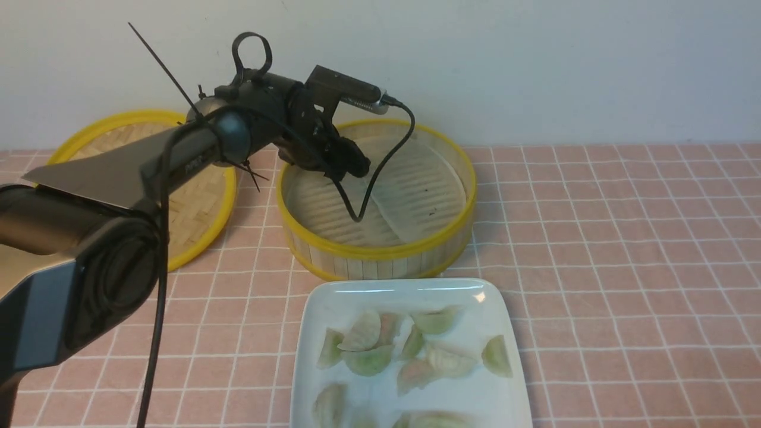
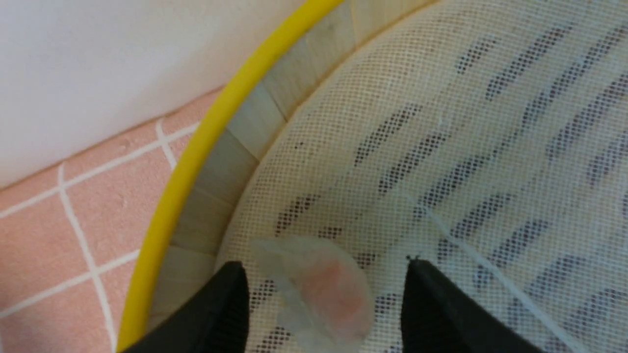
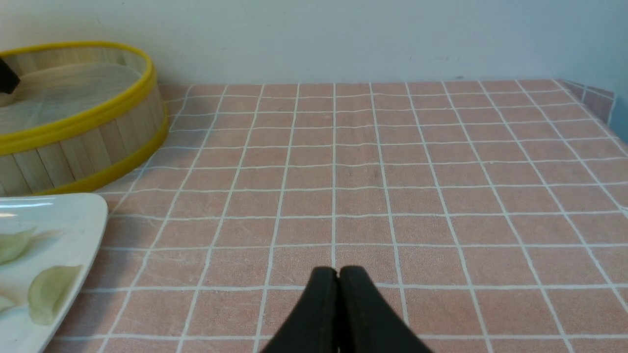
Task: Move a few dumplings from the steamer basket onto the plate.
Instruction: Use the left arm to grab a dumpling from the steamer
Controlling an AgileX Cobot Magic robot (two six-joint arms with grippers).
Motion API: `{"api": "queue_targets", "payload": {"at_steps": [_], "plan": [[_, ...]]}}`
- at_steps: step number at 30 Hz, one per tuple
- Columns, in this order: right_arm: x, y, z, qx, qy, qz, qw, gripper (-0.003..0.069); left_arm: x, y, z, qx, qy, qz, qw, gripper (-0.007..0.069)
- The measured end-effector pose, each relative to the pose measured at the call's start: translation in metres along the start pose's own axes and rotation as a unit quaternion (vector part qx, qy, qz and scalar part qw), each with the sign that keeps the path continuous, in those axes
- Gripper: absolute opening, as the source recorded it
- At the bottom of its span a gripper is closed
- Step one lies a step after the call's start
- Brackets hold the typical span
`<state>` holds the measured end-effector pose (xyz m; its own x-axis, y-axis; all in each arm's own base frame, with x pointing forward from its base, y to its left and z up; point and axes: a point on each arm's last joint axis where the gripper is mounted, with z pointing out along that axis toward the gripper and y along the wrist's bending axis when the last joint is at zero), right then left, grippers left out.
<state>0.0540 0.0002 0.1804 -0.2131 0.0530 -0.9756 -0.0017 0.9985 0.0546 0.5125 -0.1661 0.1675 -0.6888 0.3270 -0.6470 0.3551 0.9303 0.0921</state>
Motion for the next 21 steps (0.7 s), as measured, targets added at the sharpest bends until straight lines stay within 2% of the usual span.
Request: {"api": "queue_targets", "payload": {"at_steps": [8,9,11,15,21], "plan": [[0.0,0.0,0.0,0.0,0.0,0.0,1.0,-0.0014,0.008,-0.001,0.012,-0.003,0.009,0.006,1.0,0.03],[0.0,0.0,0.0,0.0,0.0,0.0,1.0,-0.0014,0.008,0.0,0.012,-0.004,0.009,0.006,1.0,0.0241],[0.0,0.0,0.0,0.0,0.0,0.0,1.0,-0.0014,0.006,0.0,0.01,-0.004,0.01,0.006,1.0,0.0181],[0.0,0.0,0.0,0.0,0.0,0.0,1.0,-0.0014,0.002,0.001,0.001,-0.005,0.022,0.006,1.0,0.0183],[0.0,0.0,0.0,0.0,0.0,0.0,1.0,-0.0014,-0.035,0.007,-0.074,-0.011,0.024,0.011,1.0,0.0183]]}}
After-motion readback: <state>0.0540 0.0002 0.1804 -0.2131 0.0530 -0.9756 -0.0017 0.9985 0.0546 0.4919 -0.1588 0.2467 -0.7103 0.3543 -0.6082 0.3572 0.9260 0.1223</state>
